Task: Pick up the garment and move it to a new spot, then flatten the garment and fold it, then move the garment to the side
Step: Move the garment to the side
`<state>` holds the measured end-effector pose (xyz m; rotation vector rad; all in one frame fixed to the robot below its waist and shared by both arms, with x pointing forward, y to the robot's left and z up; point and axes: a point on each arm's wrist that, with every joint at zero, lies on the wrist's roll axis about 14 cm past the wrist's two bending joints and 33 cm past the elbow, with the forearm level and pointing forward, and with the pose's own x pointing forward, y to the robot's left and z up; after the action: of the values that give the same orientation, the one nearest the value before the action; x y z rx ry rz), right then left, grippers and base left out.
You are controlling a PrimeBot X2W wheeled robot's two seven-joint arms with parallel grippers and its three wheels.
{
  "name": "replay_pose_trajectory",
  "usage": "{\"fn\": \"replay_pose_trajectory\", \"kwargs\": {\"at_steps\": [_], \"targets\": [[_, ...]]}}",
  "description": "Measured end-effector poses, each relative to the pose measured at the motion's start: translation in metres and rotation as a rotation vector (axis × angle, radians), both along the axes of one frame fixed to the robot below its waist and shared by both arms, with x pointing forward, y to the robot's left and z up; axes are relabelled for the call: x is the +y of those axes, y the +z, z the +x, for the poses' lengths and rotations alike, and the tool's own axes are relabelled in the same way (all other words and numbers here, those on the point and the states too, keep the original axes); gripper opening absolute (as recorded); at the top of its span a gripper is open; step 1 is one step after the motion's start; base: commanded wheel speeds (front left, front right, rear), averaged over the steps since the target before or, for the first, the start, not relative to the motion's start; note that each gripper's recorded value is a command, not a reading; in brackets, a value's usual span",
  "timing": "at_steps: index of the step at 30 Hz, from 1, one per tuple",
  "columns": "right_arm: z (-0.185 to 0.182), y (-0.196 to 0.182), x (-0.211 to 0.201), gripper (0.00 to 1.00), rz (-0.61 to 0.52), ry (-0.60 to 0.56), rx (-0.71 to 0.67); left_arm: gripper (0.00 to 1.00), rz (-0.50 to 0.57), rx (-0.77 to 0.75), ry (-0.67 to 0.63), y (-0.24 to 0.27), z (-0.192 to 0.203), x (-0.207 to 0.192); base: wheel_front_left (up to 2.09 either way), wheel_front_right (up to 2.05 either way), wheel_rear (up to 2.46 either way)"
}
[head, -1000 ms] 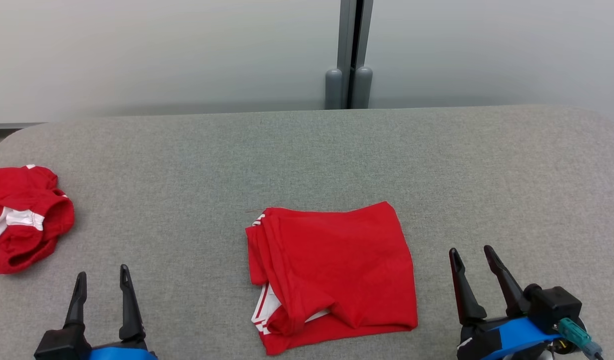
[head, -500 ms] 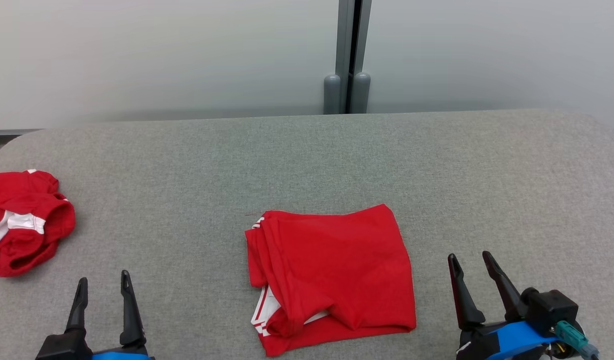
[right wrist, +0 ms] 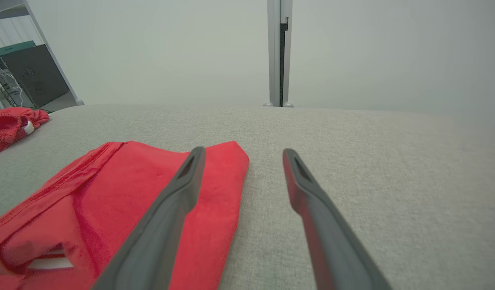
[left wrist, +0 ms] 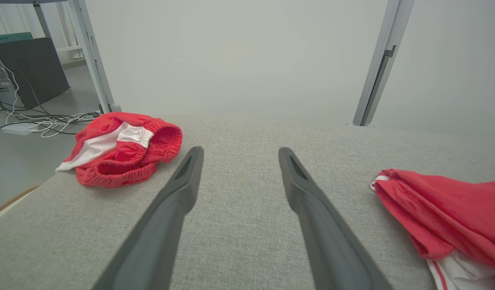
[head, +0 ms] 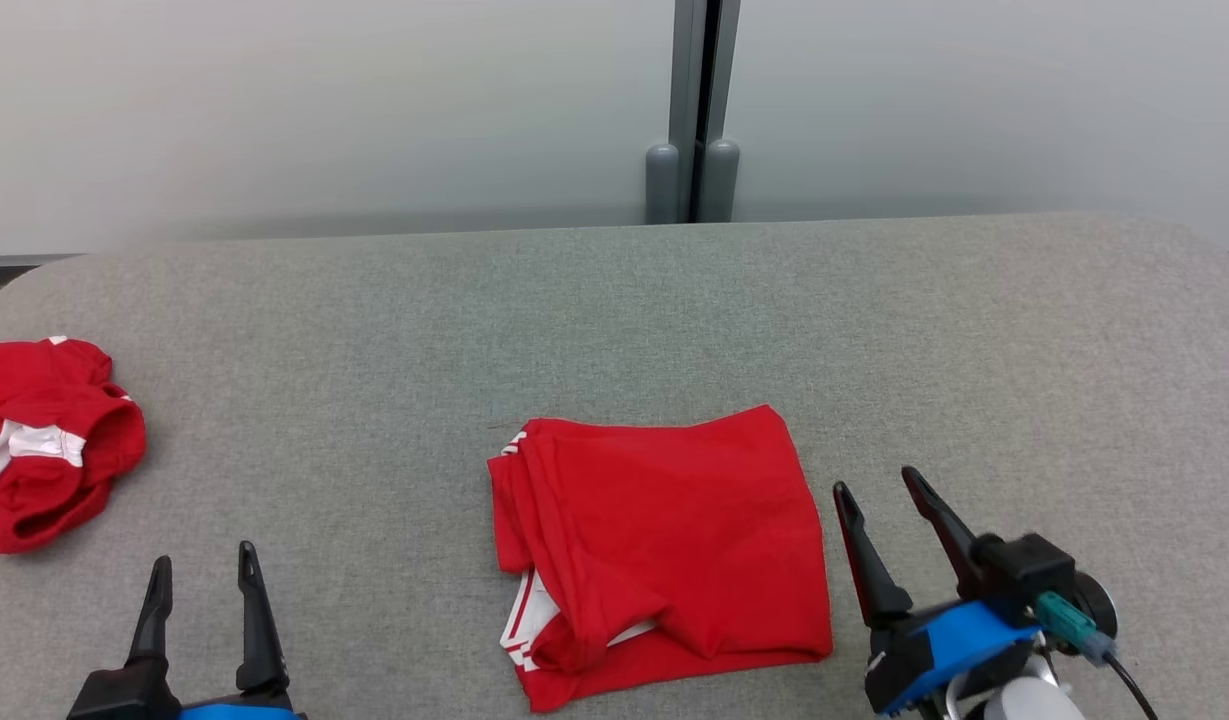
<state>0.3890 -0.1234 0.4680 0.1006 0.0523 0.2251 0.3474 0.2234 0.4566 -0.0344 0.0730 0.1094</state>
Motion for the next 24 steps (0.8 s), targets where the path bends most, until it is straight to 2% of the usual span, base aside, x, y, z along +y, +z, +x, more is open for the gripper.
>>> {"fn": "replay_pose_trajectory", "kwargs": {"at_steps": [4, 11, 17, 22, 23, 24], "targets": [[0.022, 0.004, 0.016, 1.00, -0.037, 0.056, 0.001, 1.00, 0.000, 0.002, 0.002, -0.001, 0.003, 0.001, 0.00, 0.00, 0.00], [0.044, -0.030, 0.029, 1.00, -0.110, 0.113, 0.164, 1.00, -0.004, 0.010, 0.011, -0.004, 0.006, 0.002, 0.00, 0.00, 0.00], [0.037, -0.077, 0.033, 1.00, -0.143, 0.143, 0.319, 1.00, -0.009, 0.030, 0.026, -0.011, 0.010, 0.005, 0.00, 0.00, 0.00], [0.030, -0.100, 0.036, 1.00, -0.154, 0.166, 0.386, 1.00, -0.009, 0.039, 0.026, -0.014, 0.017, 0.005, 0.00, 0.00, 0.00], [0.029, -0.103, 0.039, 0.93, -0.154, 0.177, 0.391, 1.00, -0.010, 0.043, 0.026, -0.016, 0.018, 0.005, 0.00, 0.00, 0.00], [0.029, -0.103, 0.041, 0.15, -0.142, 0.181, 0.389, 1.00, -0.009, 0.047, 0.025, -0.017, 0.018, 0.004, 0.00, 0.00, 0.00]]}}
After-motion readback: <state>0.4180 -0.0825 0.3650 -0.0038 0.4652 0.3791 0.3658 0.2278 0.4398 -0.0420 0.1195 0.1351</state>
